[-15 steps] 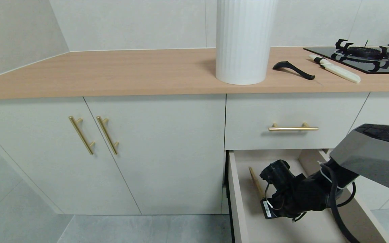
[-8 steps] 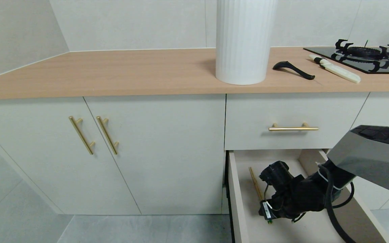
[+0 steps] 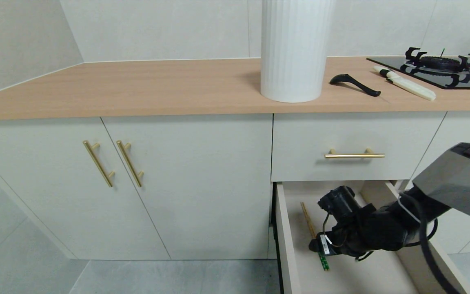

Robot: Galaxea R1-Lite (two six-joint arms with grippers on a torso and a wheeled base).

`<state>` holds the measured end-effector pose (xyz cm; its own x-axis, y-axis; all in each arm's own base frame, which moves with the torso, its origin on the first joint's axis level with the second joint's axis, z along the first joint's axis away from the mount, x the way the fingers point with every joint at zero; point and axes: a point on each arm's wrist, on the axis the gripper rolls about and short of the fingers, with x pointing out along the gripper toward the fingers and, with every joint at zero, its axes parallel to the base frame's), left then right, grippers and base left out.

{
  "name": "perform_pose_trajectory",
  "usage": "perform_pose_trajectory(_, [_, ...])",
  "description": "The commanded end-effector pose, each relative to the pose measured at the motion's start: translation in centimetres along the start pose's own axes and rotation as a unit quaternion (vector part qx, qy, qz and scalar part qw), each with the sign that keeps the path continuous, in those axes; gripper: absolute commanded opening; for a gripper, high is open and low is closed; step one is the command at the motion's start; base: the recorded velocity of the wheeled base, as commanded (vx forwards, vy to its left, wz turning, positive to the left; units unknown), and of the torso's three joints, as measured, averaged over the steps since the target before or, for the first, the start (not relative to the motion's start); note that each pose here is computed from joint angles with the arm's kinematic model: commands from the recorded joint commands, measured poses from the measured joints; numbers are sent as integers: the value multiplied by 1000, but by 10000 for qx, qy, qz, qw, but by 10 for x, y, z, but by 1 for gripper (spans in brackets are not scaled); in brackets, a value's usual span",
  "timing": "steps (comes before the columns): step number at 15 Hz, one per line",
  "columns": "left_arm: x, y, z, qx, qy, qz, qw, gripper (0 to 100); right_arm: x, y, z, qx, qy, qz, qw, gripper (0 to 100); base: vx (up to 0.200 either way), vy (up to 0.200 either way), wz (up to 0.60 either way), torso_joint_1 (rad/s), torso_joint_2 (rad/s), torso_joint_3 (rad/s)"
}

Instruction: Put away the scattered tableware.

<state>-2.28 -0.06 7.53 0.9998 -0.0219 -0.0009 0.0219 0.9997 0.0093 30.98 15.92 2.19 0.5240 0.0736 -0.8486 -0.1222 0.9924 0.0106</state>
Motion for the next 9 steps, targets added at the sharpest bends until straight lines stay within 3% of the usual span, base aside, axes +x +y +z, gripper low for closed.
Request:
perform_pose_trajectory(1, [0,0,0,-1,3,2,10000,100,-49,-11,20,210,-732,-33,9971,100,0,0,0,0,0,0])
perform_pose_trajectory(6, [0,0,0,-1,3,2,10000,100,-126,-28,33,153,-1760,-2,9843,100,0,0,0,0,0,0])
perform_pose_trajectory(9, [0,0,0,-1,3,2,10000,100,-180,-49,38,237,-2539,-25,9669,100,0,0,0,0,0,0])
